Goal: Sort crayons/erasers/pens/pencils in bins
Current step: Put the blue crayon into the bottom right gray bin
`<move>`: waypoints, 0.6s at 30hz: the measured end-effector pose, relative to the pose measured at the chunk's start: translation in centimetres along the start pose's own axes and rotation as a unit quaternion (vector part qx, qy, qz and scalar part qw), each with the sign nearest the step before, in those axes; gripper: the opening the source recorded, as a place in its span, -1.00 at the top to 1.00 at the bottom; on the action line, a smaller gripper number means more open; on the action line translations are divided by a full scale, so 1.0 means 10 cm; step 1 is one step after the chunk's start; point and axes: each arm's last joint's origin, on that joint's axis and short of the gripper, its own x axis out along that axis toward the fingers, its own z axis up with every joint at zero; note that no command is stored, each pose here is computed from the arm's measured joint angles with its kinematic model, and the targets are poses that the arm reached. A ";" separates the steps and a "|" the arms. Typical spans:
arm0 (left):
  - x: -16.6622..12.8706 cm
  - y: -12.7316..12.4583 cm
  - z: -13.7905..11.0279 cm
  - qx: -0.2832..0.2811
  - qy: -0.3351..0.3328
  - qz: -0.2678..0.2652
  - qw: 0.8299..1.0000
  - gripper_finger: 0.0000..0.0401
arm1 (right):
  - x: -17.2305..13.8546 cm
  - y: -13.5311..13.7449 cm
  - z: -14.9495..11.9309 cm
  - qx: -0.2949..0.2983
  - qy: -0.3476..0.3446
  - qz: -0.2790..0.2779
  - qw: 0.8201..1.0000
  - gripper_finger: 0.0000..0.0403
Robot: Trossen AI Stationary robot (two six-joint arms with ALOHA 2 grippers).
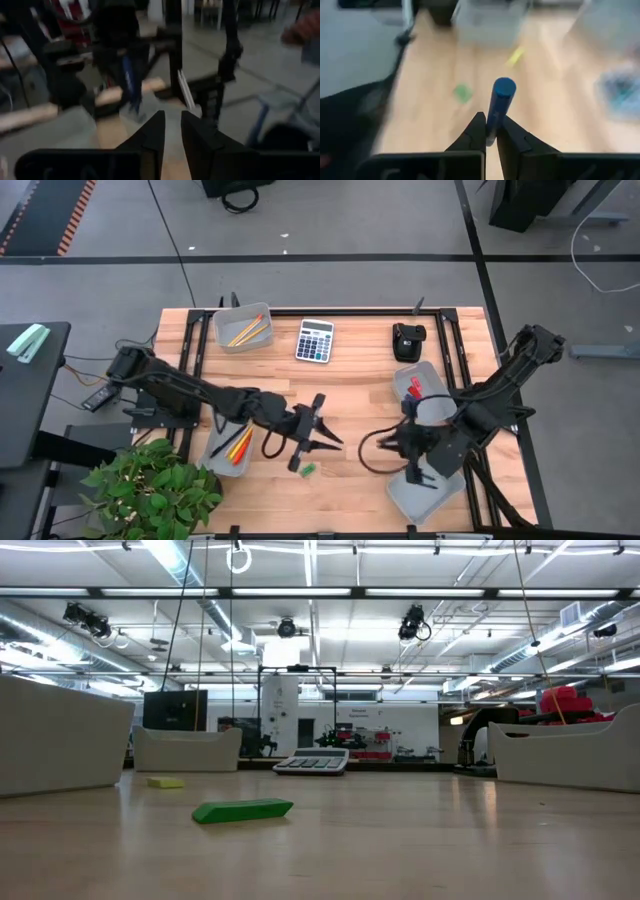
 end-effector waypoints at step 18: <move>-0.19 -0.09 -0.30 -0.025 0.214 0.024 0.976 0.72 | 0.14 0.53 -1.00 0.093 0.354 -0.054 0.929 0.88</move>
